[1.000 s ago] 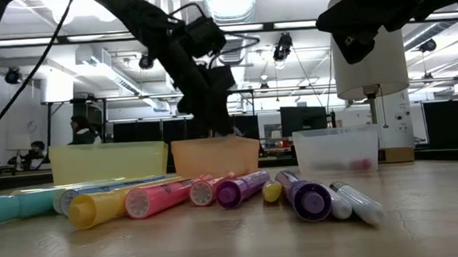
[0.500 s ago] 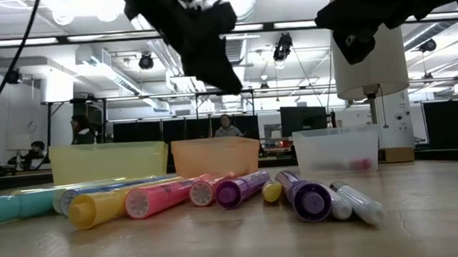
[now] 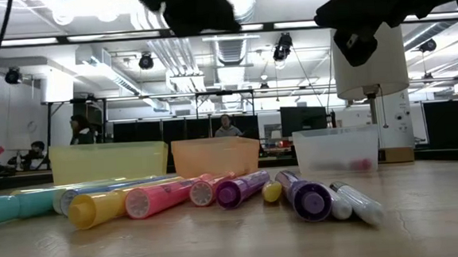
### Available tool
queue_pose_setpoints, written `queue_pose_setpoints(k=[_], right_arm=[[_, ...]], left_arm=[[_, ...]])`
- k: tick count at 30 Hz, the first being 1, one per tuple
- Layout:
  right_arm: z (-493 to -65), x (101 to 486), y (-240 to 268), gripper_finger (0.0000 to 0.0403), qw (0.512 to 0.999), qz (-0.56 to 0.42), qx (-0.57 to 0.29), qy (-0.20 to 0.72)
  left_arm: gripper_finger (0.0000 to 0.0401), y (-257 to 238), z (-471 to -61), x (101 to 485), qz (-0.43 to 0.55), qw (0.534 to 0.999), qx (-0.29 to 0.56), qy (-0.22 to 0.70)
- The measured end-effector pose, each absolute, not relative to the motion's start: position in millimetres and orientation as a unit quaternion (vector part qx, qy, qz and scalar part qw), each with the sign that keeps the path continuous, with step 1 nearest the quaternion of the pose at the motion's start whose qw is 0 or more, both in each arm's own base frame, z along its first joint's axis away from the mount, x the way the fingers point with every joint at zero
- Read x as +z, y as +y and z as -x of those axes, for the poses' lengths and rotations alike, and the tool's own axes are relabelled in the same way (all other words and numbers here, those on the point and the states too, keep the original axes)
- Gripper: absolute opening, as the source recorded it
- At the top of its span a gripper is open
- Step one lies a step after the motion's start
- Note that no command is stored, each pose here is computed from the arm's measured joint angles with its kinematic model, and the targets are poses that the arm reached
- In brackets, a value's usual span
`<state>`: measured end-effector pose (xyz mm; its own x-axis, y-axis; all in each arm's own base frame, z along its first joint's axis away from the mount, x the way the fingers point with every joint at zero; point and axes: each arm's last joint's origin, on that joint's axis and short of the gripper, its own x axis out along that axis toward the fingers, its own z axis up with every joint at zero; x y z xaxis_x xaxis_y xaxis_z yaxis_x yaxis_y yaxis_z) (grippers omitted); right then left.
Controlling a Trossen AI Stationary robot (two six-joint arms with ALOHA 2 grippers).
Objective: Pick & Place Markers
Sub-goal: Put the right violet highlighter pen into the yellow bin
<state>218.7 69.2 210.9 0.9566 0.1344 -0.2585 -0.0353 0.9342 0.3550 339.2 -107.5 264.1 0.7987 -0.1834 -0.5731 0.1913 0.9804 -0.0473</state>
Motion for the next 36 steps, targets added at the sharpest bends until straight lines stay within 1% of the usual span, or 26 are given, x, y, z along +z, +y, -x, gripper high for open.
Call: queue_pose_setpoints(k=[5,8,16,19,21,24,27,36], right_arm=[[-220.7,209.4,69.9,0.0031,0.973,-0.177,0.044,0.138],[-224.4,206.8,71.1,0.0031,0.974,-0.179,0.045,0.134],[-236.9,183.0,75.4,0.0031,0.967,-0.169,0.031,0.188],[-247.3,182.1,79.0,0.0031,0.965,-0.190,0.030,0.178],[-256.1,184.4,82.0,0.0031,0.962,-0.212,0.030,0.170],[-268.7,190.4,86.3,0.0031,0.962,-0.215,0.031,0.165],[-279.9,198.5,91.4,0.0031,0.962,-0.219,0.038,0.157],[-307.2,228.4,104.2,0.0031,0.961,-0.229,0.091,0.127]], left_arm=[[0.0140,-130.7,-316.4,267.3,0.013,0.963,-0.143,0.227],[0.0140,-137.9,-296.4,266.4,0.029,0.966,-0.161,0.200],[0.0140,-139.0,-244.9,258.9,0.087,0.970,-0.211,0.088],[0.0140,-137.3,-229.1,254.2,0.103,0.967,-0.230,0.038],[0.0140,-136.3,-220.3,249.5,0.112,0.964,-0.241,0.012],[0.0140,-132.1,-210.6,243.0,0.120,0.961,-0.249,-0.009],[0.0140,-127.3,-203.7,238.4,0.136,0.960,-0.246,-0.009],[0.0140,-118.9,-191.4,247.3,0.096,0.963,-0.246,-0.049]])
